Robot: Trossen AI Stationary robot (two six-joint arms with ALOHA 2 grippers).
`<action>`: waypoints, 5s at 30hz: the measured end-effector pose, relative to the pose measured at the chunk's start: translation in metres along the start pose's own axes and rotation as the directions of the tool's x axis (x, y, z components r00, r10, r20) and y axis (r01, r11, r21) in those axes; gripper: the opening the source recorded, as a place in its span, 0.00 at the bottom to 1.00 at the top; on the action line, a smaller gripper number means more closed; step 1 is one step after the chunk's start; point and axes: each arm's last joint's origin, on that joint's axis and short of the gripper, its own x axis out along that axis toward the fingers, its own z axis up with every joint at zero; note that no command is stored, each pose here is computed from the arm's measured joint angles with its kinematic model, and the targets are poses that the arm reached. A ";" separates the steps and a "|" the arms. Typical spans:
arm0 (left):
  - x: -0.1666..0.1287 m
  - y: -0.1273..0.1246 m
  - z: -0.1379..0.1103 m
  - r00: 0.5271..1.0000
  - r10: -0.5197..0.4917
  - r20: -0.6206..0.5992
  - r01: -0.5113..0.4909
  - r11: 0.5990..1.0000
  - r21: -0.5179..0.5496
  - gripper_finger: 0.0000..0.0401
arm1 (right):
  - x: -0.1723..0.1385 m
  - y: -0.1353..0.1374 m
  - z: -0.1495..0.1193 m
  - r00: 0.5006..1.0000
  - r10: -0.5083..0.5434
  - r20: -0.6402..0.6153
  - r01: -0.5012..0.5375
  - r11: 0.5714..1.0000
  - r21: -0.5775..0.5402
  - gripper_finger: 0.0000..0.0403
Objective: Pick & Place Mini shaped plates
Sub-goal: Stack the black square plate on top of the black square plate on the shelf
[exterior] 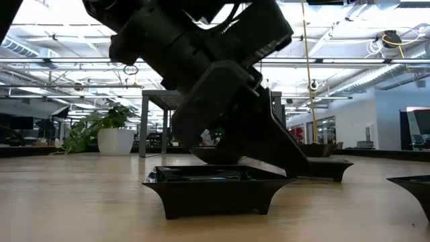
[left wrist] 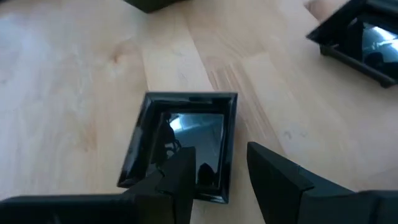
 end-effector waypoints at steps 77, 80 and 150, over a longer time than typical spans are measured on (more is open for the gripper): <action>-0.187 0.267 -0.005 0.906 0.395 -0.156 -0.408 0.911 -0.066 0.04 | 0.000 0.000 0.000 1.000 0.000 0.000 0.000 1.000 0.000 0.39; -0.187 0.267 -0.005 0.905 0.393 -0.160 -0.408 0.911 -0.066 0.03 | 0.000 0.000 0.000 1.000 0.000 0.000 0.000 1.000 0.000 0.39; -0.054 -0.076 0.023 0.992 -0.114 -0.047 0.084 0.906 -0.415 0.40 | 0.000 0.000 0.000 1.000 0.000 0.000 0.000 1.000 0.000 0.39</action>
